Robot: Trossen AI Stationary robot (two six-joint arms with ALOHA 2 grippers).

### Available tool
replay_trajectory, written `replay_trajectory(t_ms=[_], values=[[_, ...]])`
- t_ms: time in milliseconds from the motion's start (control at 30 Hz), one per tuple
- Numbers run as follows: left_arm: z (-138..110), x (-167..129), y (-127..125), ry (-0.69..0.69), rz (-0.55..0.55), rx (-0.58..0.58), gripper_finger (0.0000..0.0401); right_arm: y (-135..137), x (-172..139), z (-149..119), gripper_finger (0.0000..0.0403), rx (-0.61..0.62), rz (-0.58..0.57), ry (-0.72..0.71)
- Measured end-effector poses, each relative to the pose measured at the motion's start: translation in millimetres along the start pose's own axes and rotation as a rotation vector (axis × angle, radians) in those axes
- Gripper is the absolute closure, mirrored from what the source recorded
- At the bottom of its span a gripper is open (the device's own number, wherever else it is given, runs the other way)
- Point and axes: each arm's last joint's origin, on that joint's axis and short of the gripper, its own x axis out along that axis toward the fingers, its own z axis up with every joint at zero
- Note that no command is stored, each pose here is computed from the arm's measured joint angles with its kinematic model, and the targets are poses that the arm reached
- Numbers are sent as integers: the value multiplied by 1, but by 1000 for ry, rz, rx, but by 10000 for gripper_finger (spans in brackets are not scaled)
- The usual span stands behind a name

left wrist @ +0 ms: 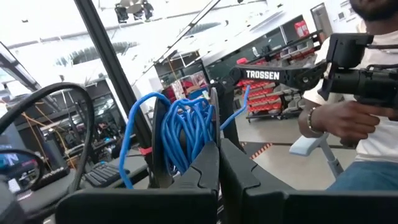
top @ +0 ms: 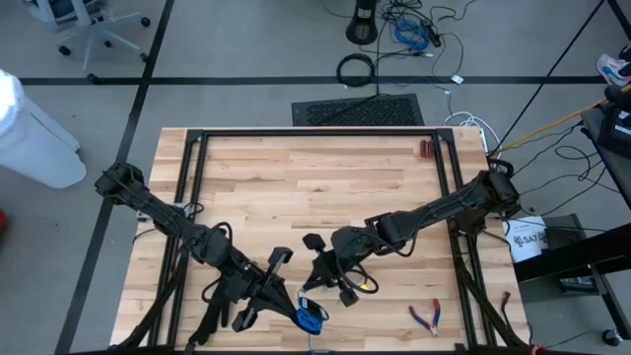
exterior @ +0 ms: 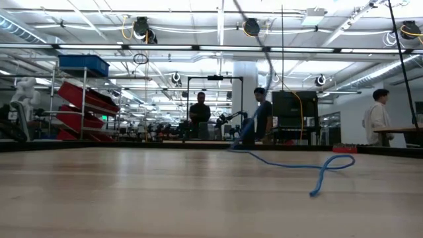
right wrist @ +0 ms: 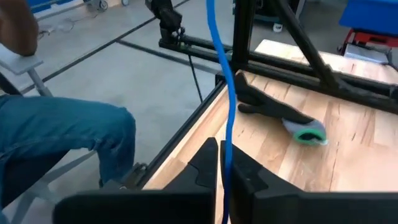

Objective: Coil cords
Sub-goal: Coil the blue wire onto the black spool

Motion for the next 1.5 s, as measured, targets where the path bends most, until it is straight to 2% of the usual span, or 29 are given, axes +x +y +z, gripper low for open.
replay_trajectory(t_ms=[267,533,667,1167,1500], values=[[1,0,0,-14,-13,0,401,-8,20,-5,402,-6,40,-85],[3,0,1,-38,-1,23,401,-10,36,-17,403,28,55,-81],[3,0,3,-28,40,33,401,-6,43,-20,403,45,87,-90],[1,-1,7,50,210,39,401,28,52,-36,403,153,150,69],[7,-1,1,47,211,45,401,33,52,-50,403,203,118,210]])
